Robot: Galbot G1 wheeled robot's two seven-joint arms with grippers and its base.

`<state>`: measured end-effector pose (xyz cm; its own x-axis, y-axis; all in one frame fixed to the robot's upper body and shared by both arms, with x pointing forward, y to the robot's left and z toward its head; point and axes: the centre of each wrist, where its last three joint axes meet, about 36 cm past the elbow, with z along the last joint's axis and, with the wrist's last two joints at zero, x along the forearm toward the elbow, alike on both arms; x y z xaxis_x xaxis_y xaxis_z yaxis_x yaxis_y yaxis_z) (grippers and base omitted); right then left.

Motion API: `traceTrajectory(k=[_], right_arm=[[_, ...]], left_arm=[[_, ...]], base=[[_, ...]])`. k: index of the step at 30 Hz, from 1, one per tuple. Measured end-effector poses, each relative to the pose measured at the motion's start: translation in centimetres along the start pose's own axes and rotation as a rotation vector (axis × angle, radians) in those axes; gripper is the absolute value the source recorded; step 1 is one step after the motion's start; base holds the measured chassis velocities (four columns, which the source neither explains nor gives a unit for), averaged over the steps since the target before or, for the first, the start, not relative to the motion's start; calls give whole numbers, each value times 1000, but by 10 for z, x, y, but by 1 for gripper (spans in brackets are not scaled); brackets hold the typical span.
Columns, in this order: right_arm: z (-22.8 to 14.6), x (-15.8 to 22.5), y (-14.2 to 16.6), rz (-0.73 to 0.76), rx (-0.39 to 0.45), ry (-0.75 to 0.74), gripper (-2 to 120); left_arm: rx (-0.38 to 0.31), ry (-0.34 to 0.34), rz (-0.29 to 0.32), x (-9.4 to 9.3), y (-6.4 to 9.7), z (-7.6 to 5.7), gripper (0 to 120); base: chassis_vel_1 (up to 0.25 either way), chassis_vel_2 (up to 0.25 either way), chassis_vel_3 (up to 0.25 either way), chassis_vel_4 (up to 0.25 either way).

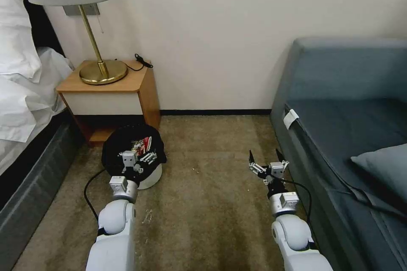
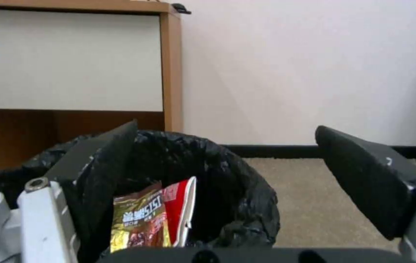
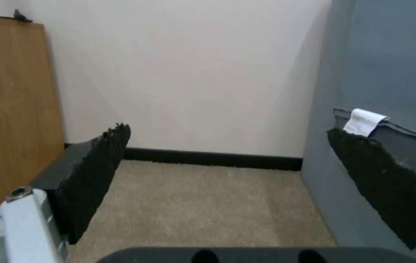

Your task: Pick up the trash bin, then pick up the garbage on the floor and place it into the trash bin.

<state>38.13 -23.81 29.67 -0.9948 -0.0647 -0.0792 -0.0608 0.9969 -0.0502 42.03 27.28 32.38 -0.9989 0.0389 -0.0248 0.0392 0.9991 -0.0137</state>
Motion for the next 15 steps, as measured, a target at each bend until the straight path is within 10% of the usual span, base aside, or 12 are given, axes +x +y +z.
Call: traceTrajectory(k=[15], right_arm=[[1, 3, -4, -6, 31, -2, 100]], left_arm=[[1, 4, -10, 2, 3, -1, 99]], base=[[0, 0, 0, 0]])
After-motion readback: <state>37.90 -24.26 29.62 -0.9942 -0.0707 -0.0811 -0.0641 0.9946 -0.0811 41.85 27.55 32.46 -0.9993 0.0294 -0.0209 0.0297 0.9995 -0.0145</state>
